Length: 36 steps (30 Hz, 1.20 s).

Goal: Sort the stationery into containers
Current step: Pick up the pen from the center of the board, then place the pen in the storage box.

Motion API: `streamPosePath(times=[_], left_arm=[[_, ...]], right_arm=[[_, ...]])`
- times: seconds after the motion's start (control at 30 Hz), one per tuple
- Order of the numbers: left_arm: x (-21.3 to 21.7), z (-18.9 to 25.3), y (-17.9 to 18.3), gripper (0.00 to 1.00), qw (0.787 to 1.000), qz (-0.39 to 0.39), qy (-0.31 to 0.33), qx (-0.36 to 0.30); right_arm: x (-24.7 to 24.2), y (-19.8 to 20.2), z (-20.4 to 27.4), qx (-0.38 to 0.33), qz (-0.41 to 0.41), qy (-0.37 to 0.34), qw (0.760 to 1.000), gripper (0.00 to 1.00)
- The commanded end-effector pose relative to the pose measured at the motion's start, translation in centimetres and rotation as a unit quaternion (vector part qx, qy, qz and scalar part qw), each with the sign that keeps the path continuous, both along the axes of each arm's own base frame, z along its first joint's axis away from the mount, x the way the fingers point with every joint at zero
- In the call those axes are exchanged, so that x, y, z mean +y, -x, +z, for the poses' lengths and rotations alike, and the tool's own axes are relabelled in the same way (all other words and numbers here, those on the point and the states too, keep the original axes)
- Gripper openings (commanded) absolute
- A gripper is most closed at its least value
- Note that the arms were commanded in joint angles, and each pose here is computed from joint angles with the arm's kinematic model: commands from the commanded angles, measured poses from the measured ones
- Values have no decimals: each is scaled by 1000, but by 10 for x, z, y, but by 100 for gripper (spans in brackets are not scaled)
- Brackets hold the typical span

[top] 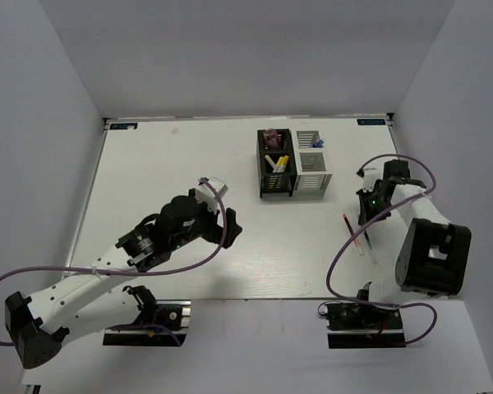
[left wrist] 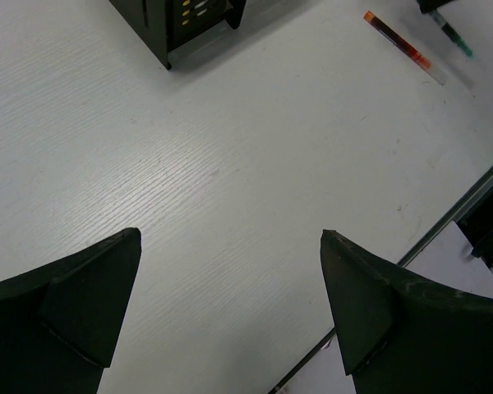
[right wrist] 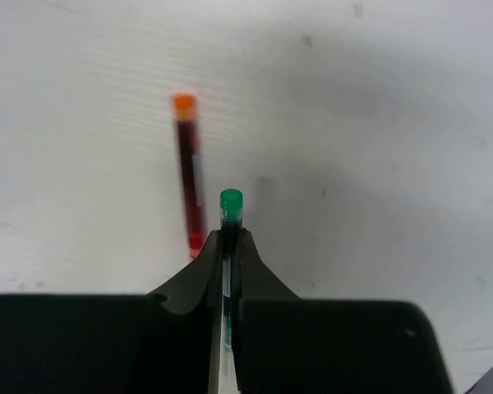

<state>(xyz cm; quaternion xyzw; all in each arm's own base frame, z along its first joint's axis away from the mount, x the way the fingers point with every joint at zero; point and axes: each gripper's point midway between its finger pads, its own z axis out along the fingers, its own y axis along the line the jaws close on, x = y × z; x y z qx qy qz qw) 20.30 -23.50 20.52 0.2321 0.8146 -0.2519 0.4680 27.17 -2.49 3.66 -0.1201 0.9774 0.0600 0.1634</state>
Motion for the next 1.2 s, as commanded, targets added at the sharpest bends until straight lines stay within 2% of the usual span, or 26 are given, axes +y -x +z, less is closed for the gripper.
streamPosePath(times=[0.0, 0.07, 0.1, 0.2, 0.3, 0.33, 0.5, 0.53, 0.6, 0.73, 0.87, 1.17], left_arm=[[-7, 4, 2, 100, 999, -29, 10, -15], [-9, 1, 5, 100, 999, -41, 10, -14], [-11, 0, 3, 100, 999, -43, 6, -17], [-8, -3, -2, 100, 999, -32, -5, -21], [-7, -14, -4, 100, 999, -29, -21, -16], [-6, -16, -6, 100, 999, -27, -29, -17], [-6, -22, -8, 100, 999, -25, -41, -15], [-5, -29, -8, 100, 998, -27, -50, -12], [-5, -33, -8, 100, 998, -27, -55, -8], [-5, -39, -10, 100, 998, -24, -65, -2], [-5, -43, -11, 100, 997, -26, -72, -2], [-8, -41, -10, 100, 997, -37, -68, -4]], right_arm=[[29, -45, 88, -143, 83, -67, 984, 0], [41, -62, 114, -199, 129, -78, 968, 0], [58, -67, 130, -229, 160, -118, 953, 0], [83, -91, 167, -296, 222, -151, 916, 0], [105, -111, 189, -342, 262, -176, 885, 0], [113, -120, 202, -367, 279, -185, 868, 0], [140, -147, 241, -429, 314, -207, 821, 0], [143, -154, 236, -422, 314, -220, 821, 0], [151, -166, 255, -439, 319, -228, 808, 0], [157, -178, 265, -425, 316, -248, 811, 0], [168, -189, 270, -418, 325, -274, 803, 0], [207, -200, 212, -361, 338, -323, 807, 4]])
